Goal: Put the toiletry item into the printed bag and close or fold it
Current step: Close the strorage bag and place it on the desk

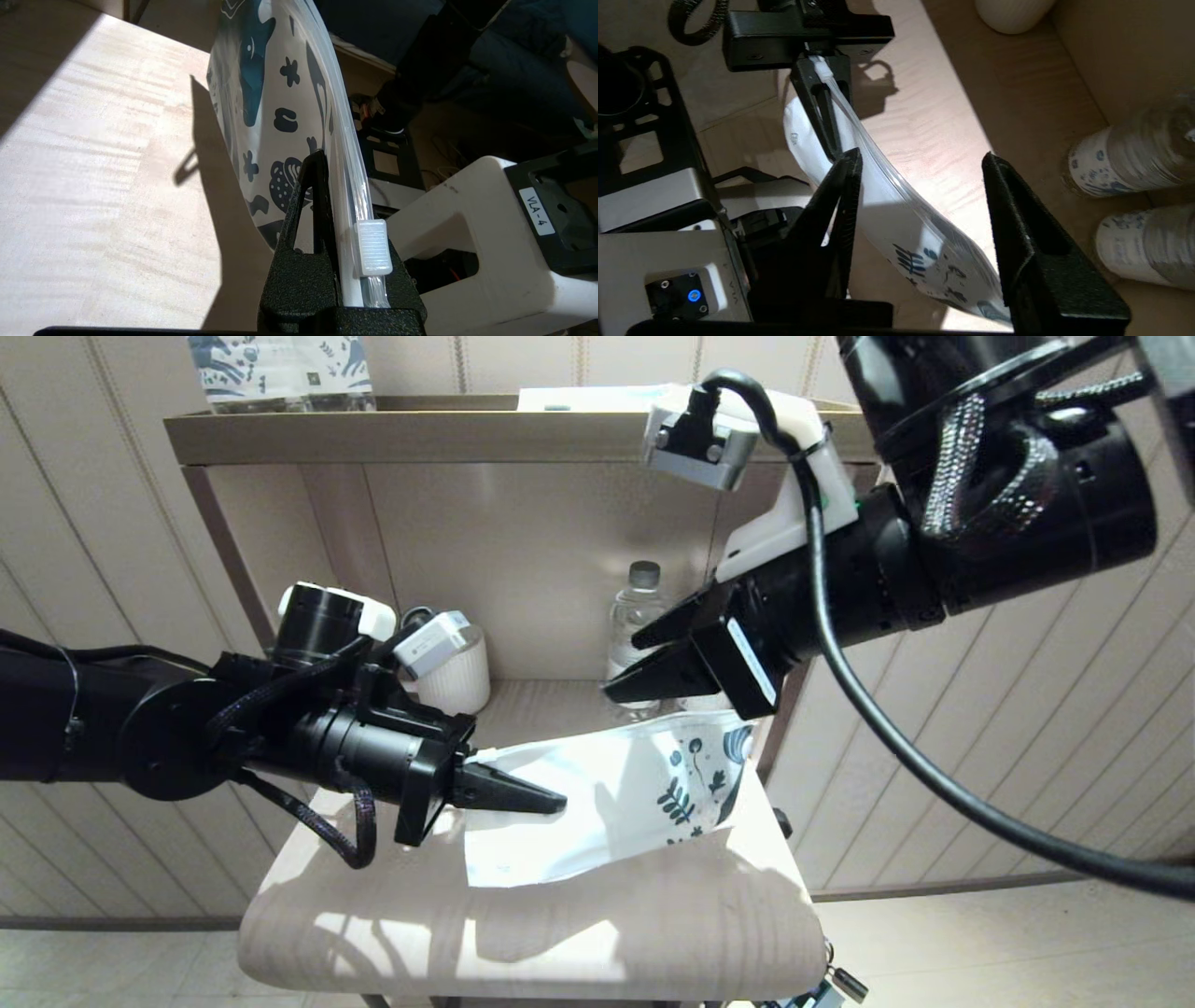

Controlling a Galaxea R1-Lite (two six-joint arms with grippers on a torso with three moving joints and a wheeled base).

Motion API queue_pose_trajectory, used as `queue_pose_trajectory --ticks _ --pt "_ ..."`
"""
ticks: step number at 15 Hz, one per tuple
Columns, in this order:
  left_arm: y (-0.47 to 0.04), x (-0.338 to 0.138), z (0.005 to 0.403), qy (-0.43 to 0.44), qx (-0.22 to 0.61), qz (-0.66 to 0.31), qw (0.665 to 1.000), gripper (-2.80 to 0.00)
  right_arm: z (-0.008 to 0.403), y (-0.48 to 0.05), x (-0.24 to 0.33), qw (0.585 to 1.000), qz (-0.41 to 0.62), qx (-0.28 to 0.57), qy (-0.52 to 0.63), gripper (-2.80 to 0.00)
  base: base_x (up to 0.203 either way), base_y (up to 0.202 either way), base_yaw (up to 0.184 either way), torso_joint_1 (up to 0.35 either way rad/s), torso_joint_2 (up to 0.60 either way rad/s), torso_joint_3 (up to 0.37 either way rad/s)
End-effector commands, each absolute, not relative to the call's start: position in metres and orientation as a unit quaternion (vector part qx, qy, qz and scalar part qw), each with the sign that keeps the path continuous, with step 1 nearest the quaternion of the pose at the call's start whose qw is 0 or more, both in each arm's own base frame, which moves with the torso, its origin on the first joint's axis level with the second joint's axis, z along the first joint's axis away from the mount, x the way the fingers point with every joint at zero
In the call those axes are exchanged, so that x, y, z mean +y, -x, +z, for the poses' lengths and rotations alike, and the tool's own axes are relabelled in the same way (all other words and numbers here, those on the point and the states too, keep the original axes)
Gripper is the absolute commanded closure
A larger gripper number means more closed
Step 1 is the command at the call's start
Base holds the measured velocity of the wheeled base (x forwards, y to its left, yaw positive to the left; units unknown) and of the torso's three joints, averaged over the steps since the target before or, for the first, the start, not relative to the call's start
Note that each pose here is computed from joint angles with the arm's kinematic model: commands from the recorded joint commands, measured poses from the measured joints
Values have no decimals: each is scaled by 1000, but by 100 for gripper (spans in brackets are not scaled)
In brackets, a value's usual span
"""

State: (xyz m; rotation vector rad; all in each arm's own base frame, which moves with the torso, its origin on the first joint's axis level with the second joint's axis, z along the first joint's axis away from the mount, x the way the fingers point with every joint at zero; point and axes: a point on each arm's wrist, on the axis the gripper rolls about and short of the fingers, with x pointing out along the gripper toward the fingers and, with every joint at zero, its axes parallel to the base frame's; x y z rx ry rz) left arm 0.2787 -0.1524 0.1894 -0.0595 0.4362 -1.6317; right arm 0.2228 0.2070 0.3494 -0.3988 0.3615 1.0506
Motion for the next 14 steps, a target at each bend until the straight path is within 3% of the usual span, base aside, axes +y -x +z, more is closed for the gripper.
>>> queue_pose_trajectory --ticks 1,7,14 --pt "-279 -154 188 28 195 -725 660 0 344 -226 211 819 514 177 185 0 0 0 0 0 0 0" --pt "-284 -171 188 0 206 -706 678 0 333 -235 217 786 565 179 175 0 0 0 0 0 0 0" --pt "-284 -181 187 -64 211 -729 648 0 328 -245 219 776 577 167 191 0 0 0 0 0 0 0"
